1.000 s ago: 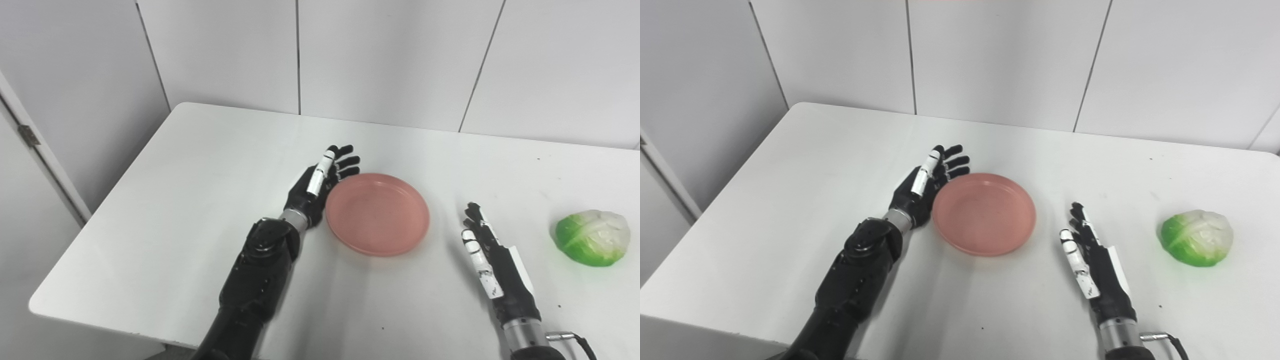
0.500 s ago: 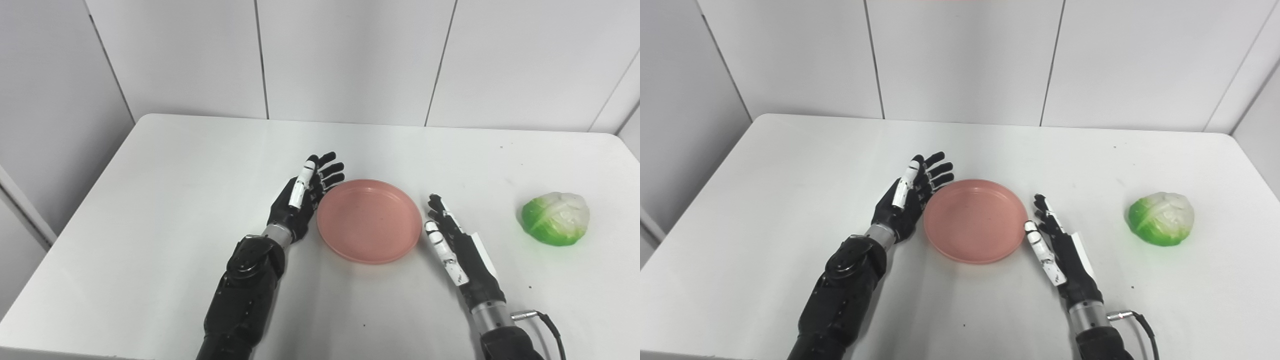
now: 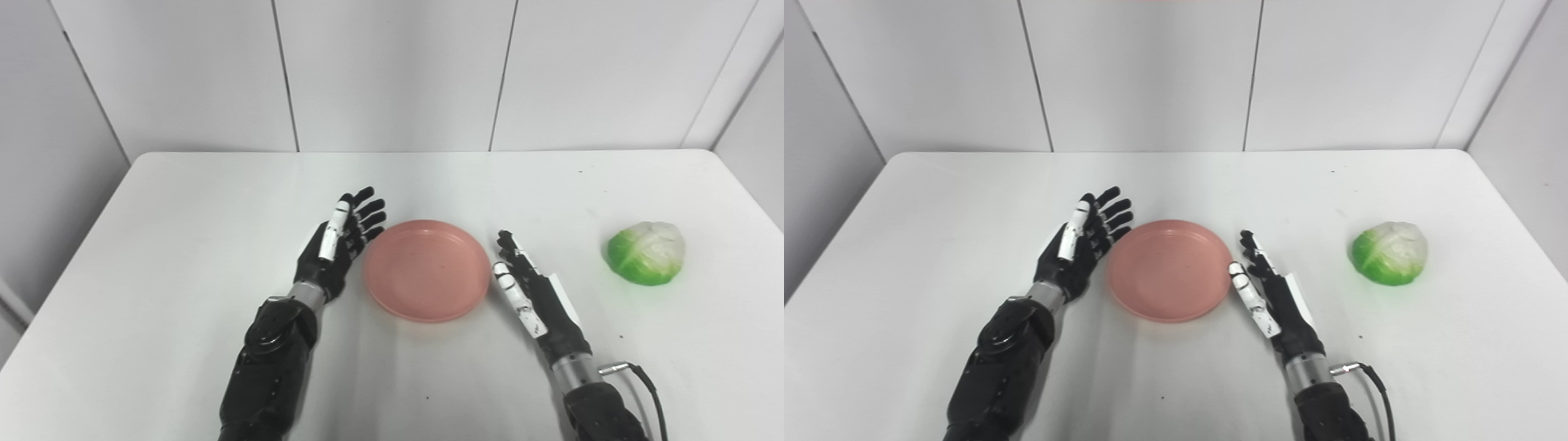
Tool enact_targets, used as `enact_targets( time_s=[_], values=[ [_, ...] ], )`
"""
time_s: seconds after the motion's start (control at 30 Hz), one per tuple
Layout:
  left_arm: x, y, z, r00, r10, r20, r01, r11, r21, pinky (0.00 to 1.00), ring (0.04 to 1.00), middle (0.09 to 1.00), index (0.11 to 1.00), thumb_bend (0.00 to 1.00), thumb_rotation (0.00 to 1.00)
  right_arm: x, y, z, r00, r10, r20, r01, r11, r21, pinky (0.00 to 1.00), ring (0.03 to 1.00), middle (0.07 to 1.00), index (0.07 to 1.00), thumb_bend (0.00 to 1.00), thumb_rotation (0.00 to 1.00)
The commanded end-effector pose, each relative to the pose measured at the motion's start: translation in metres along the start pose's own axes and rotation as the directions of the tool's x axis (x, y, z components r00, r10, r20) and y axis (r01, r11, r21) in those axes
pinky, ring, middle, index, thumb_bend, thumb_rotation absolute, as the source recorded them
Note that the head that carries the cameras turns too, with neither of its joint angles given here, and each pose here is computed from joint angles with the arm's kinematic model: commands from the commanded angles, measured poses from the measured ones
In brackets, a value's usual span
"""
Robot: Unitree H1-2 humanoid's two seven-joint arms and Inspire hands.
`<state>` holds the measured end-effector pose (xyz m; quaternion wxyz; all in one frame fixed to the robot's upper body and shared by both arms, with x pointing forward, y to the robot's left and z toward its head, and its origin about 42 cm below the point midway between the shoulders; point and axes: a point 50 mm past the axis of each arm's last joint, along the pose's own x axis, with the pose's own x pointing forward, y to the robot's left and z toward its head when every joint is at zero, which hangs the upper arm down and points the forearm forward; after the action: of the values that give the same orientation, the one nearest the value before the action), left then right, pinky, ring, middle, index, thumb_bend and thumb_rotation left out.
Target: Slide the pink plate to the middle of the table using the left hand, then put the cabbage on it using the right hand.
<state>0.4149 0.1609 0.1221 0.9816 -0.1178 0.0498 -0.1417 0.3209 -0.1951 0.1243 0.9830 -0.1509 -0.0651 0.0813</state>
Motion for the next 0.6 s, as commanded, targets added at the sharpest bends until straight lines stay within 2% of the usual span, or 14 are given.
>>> enact_targets(
  time_s=[0.0, 0.27, 0.4, 0.57],
  values=[
    [-0.01, 0.015, -0.023, 0.995, 0.04, -0.093, -0.041, 0.999, -0.004, 0.85, 0.865, 0.863, 0.863, 0.48, 1.0, 0.004, 0.001, 0.006, 0.998, -0.025, 0.06, 0.026, 1.0, -0.014, 0.89, 0.94, 0.958, 0.951, 0.45, 1.0],
    [-0.013, 0.03, -0.029, 0.993, 0.048, -0.106, -0.052, 0.998, -0.028, 0.85, 0.861, 0.856, 0.856, 0.48, 1.0, 0.01, -0.013, 0.037, 0.986, -0.075, 0.146, 0.112, 0.958, -0.265, 0.86, 0.913, 0.944, 0.951, 0.65, 0.98],
    [-0.014, 0.038, -0.029, 0.993, 0.047, -0.105, -0.05, 0.998, -0.03, 0.87, 0.871, 0.868, 0.865, 0.48, 1.0, 0.012, -0.023, 0.053, 0.966, -0.149, 0.21, 0.209, 0.93, -0.302, 0.84, 0.891, 0.913, 0.925, 0.77, 0.81],
    [-0.013, 0.046, -0.03, 0.993, 0.044, -0.105, -0.049, 0.998, -0.043, 0.88, 0.876, 0.868, 0.863, 0.49, 1.0, 0.013, -0.042, 0.077, 0.935, -0.223, 0.275, 0.315, 0.88, -0.355, 0.81, 0.879, 0.899, 0.911, 0.88, 0.69]
  ],
)
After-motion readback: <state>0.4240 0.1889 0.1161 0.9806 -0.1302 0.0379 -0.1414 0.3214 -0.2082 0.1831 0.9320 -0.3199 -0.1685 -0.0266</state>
